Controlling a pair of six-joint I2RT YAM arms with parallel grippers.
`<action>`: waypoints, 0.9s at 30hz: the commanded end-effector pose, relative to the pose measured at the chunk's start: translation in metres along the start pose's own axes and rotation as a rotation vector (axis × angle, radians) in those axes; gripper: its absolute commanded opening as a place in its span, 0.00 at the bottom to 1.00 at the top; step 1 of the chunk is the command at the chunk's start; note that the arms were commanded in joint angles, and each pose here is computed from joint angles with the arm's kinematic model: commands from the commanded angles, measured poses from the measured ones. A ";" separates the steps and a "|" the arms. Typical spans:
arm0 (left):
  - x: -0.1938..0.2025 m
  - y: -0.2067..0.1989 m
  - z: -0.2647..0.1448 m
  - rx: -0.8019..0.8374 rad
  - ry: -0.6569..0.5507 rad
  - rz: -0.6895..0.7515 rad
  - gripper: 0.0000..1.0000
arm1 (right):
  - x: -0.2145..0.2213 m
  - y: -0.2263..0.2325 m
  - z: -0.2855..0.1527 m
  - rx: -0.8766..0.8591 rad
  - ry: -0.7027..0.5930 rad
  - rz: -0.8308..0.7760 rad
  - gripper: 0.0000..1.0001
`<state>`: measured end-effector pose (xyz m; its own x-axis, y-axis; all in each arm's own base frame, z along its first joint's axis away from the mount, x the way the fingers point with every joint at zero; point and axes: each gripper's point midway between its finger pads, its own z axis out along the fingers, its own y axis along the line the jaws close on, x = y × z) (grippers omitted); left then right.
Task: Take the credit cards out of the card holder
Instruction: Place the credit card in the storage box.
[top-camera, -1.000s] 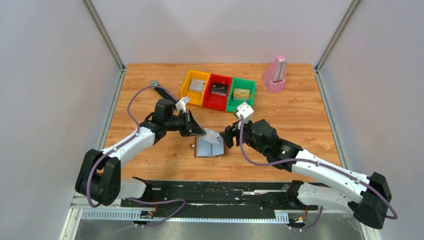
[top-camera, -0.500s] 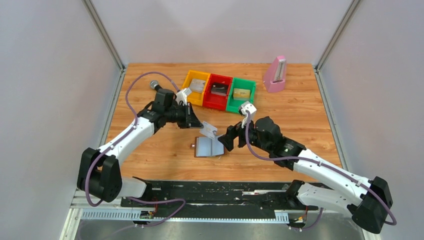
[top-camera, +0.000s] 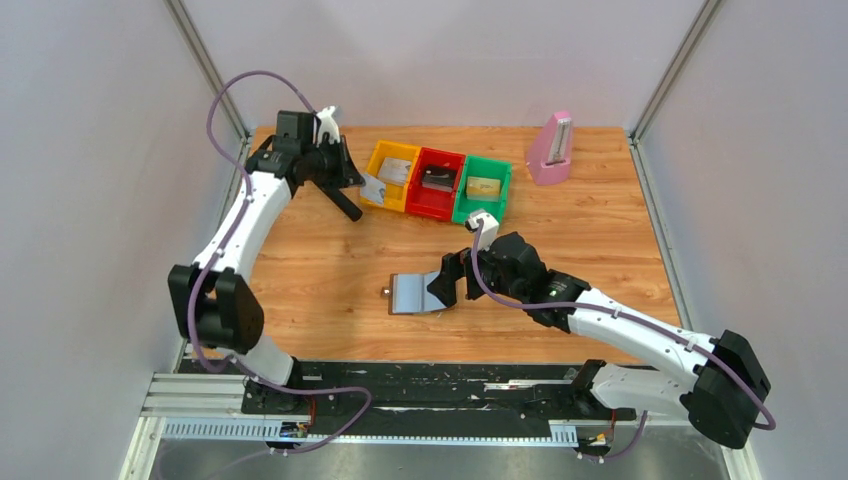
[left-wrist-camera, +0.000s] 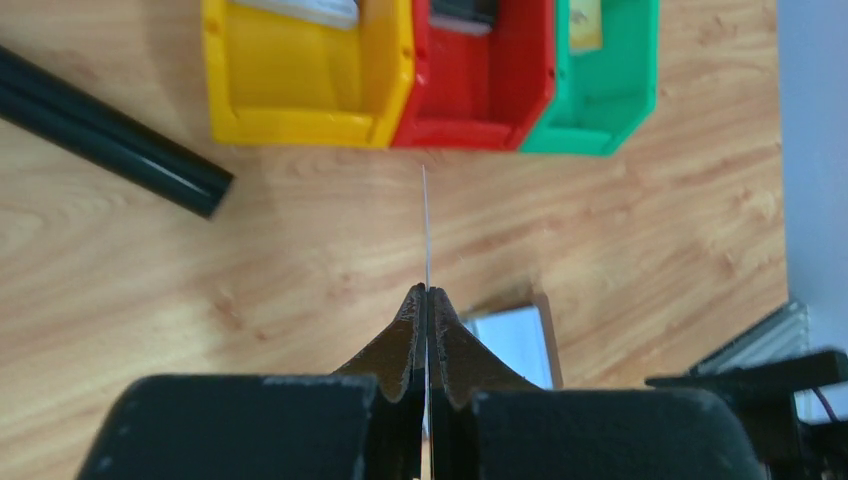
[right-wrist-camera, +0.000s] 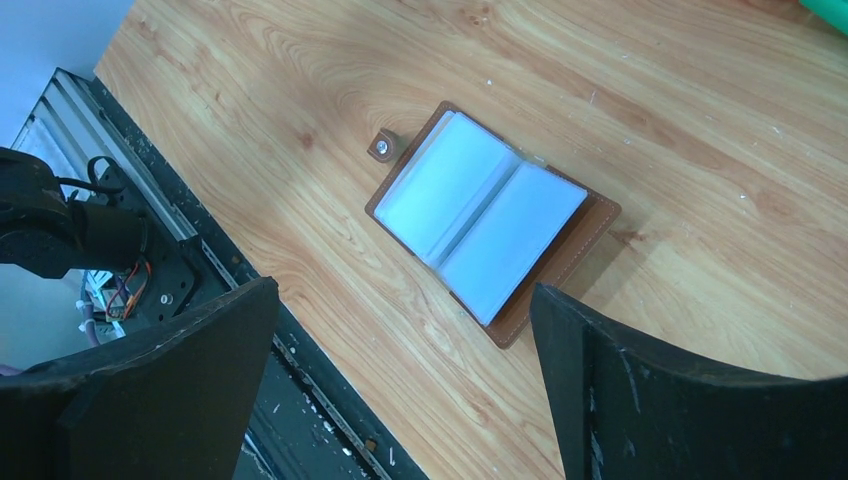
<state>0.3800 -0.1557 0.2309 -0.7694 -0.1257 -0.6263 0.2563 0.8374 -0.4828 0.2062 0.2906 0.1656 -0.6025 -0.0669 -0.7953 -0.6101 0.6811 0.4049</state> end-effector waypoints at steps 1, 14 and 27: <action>-0.039 0.027 0.023 -0.087 -0.010 0.056 0.00 | -0.017 0.012 0.000 -0.043 -0.040 0.015 1.00; -0.122 0.042 0.118 0.025 -0.114 0.116 0.00 | -0.023 0.011 0.014 -0.018 -0.009 0.003 1.00; -0.116 0.064 0.175 0.070 -0.093 0.111 0.00 | -0.023 0.001 0.036 0.039 0.041 -0.046 1.00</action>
<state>0.5703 -0.1750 0.1444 -0.7497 -0.0903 -0.6556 0.2983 0.8382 -0.4566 0.2246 0.3126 0.1518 -0.6354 -0.1375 -0.7598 -0.6042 0.7013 0.3784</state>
